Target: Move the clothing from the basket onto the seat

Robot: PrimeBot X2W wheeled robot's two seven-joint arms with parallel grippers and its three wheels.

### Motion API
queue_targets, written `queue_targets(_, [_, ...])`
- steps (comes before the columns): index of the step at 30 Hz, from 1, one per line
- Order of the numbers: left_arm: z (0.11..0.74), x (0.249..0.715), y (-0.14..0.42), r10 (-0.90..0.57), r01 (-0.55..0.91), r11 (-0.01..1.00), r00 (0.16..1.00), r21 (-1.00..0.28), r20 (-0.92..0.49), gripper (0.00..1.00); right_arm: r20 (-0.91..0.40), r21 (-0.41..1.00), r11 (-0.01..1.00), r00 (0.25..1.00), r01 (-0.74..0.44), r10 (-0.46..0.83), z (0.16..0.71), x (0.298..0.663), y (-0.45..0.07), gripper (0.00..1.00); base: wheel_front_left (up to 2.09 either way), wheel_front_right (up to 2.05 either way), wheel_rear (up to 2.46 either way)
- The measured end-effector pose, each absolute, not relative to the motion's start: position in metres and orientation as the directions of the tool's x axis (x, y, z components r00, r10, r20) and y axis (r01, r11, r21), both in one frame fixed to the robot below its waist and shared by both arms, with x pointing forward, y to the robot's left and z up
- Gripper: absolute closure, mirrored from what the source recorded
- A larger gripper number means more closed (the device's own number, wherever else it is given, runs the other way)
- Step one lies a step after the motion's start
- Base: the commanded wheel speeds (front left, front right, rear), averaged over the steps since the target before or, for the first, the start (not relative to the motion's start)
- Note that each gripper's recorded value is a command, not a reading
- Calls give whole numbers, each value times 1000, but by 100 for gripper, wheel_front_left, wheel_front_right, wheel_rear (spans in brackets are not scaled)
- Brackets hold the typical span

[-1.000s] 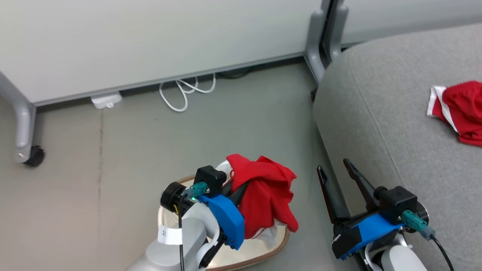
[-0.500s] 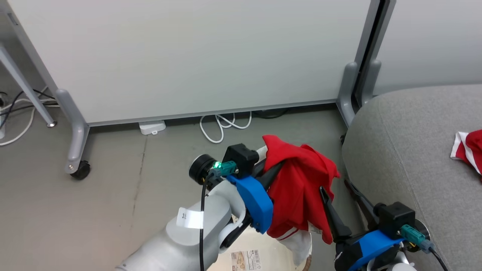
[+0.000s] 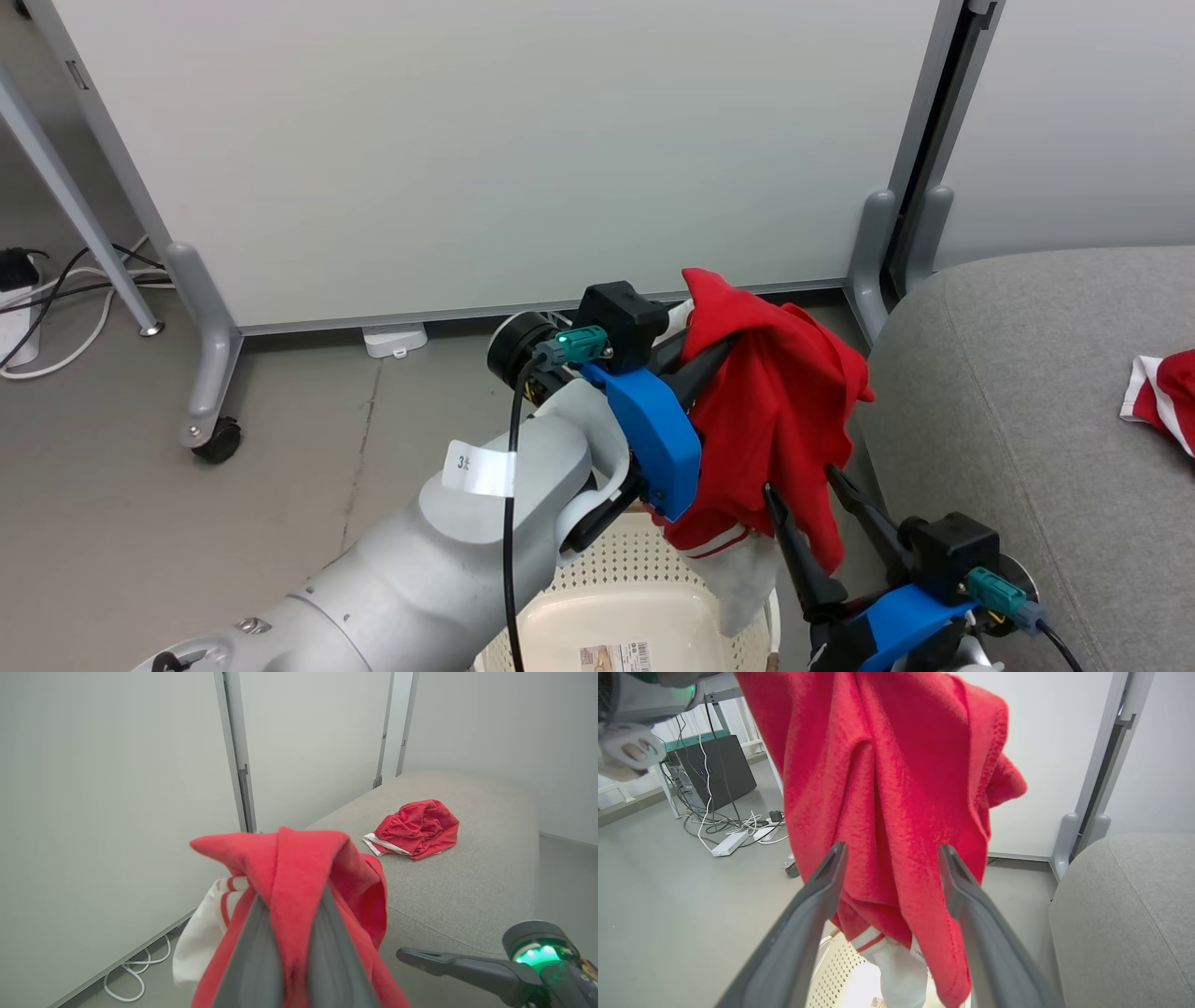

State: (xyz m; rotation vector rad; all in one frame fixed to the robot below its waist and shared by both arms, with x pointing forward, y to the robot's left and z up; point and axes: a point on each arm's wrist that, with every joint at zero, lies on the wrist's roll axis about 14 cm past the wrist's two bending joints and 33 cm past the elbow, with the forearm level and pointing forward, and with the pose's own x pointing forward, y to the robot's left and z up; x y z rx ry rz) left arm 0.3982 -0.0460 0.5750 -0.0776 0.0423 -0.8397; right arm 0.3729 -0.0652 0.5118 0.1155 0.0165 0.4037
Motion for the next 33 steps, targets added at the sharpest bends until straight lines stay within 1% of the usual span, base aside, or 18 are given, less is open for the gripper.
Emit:
queue_targets(20, [571,397,-50,-753,746,655,658,-117,-17,100,-16,139,898,905,-418,424,505,368,-54,0,0,0,0])
queue_targets(33, [568,397,-49,-754,747,654,657,-120,-25,100,-63,154,863,866,-482,495,501,374,-29,0,0,0,0])
